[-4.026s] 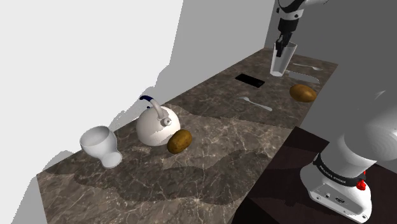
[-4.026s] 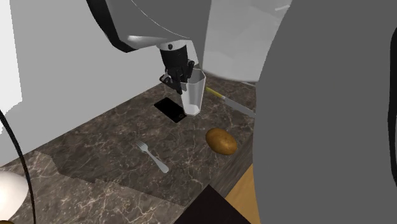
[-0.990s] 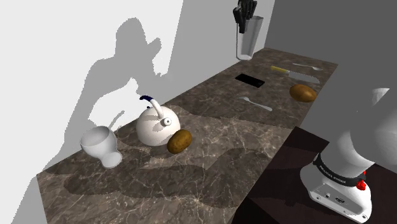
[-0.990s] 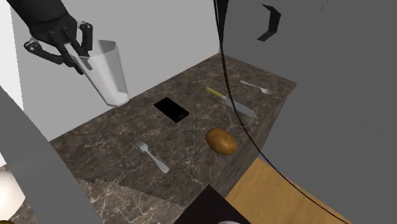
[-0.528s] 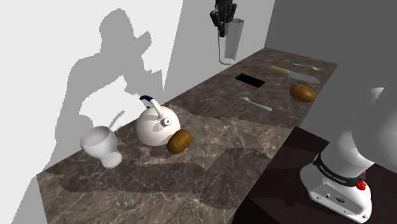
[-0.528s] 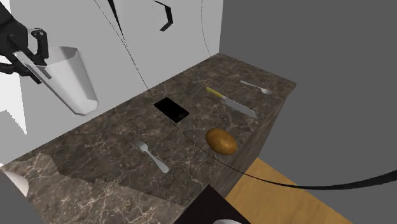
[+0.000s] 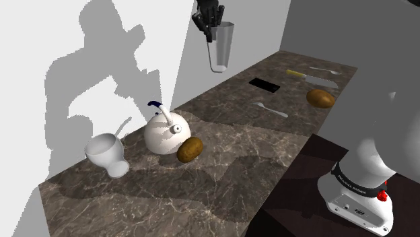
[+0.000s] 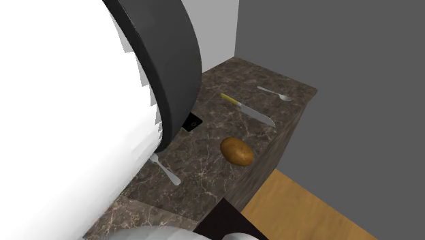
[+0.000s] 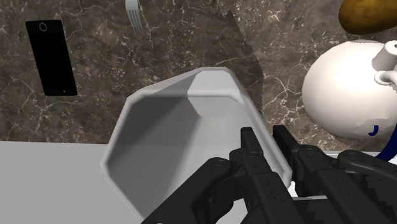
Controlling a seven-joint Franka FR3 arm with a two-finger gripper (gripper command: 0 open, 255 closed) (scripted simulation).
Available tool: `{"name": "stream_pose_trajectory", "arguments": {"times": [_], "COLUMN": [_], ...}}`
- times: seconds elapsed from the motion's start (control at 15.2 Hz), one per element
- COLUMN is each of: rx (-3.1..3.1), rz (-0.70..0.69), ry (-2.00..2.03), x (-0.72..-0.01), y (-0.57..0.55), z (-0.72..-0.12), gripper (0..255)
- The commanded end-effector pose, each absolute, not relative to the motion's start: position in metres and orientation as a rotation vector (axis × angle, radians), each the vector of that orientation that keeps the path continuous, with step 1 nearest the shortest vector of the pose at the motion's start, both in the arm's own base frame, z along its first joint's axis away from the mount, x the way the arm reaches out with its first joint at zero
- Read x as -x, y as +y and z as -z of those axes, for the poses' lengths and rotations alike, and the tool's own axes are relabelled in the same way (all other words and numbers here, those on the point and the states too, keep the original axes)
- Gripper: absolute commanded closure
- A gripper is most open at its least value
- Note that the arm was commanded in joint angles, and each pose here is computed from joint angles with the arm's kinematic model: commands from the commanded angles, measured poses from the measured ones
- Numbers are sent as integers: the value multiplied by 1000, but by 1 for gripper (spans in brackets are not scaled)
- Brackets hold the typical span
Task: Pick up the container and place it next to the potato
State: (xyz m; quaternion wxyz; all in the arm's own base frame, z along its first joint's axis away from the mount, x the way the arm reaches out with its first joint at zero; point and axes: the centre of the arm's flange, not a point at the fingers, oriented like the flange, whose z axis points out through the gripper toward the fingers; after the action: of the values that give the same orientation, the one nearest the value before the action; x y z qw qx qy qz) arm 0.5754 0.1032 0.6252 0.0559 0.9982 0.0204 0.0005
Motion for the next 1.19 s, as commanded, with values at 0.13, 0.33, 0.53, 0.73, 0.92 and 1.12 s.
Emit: {"name": "stream_pose_trajectory", "arguments": {"times": [0.13,0.33,0.53,0.73,0.92,1.12], "rx": [-3029,-3029,-3029,-3029,-3029,-3029], "rz": [-2,-2,-2,-2,-2,-2], "ry": [61,61,61,61,61,61], "x": [-597,-613,-613,-613,-613,-613], "y": [154,191,191,191,191,191], "z": [-625,-625,-609,-593,-577,-561], "gripper": [255,255,255,255,255,255]}}
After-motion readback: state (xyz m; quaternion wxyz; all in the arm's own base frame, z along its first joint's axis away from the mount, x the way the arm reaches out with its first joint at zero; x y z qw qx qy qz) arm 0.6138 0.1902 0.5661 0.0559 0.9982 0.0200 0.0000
